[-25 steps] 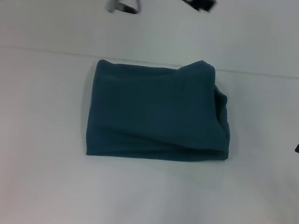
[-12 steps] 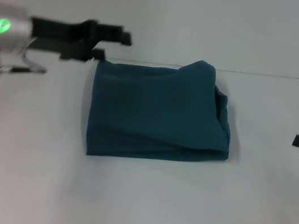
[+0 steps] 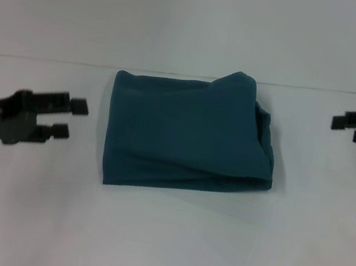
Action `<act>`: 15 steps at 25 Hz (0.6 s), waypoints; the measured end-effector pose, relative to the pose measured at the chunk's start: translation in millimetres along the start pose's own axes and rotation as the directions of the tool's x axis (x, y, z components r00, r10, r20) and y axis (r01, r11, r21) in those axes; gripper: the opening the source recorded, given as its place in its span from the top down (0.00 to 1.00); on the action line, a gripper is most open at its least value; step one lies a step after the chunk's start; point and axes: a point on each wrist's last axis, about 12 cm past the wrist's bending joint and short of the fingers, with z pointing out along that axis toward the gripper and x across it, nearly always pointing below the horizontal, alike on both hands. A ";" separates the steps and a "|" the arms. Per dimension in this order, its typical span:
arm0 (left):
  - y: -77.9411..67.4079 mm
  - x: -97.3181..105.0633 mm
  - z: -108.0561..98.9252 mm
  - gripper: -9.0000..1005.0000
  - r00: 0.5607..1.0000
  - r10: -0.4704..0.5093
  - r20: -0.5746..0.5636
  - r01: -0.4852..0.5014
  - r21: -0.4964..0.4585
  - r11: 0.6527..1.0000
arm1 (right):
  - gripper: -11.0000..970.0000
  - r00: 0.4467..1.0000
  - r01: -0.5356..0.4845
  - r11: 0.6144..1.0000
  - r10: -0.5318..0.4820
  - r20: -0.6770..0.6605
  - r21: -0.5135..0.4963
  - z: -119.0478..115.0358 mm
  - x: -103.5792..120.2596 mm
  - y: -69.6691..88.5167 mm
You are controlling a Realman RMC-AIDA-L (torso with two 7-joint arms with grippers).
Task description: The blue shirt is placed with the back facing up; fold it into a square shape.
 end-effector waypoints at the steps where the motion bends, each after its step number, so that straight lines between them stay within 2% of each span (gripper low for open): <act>1: 3.5 3.7 -1.6 0.16 1.000 0.000 -0.007 0.000 -0.013 1.000 | 0.21 1.000 0.015 1.000 -0.014 -0.013 0.015 3.4 -7.7 6.9; 8: 18.0 17.7 16.2 0.16 1.000 -0.005 0.025 0.007 -0.074 0.997 | 0.21 0.993 0.106 0.984 -0.097 -0.068 0.143 23.1 -51.4 57.8; 15: 22.1 19.5 31.4 0.16 1.000 -0.005 0.025 0.008 -0.113 0.994 | 0.21 0.989 0.150 0.954 -0.141 -0.053 0.259 24.8 -79.1 82.3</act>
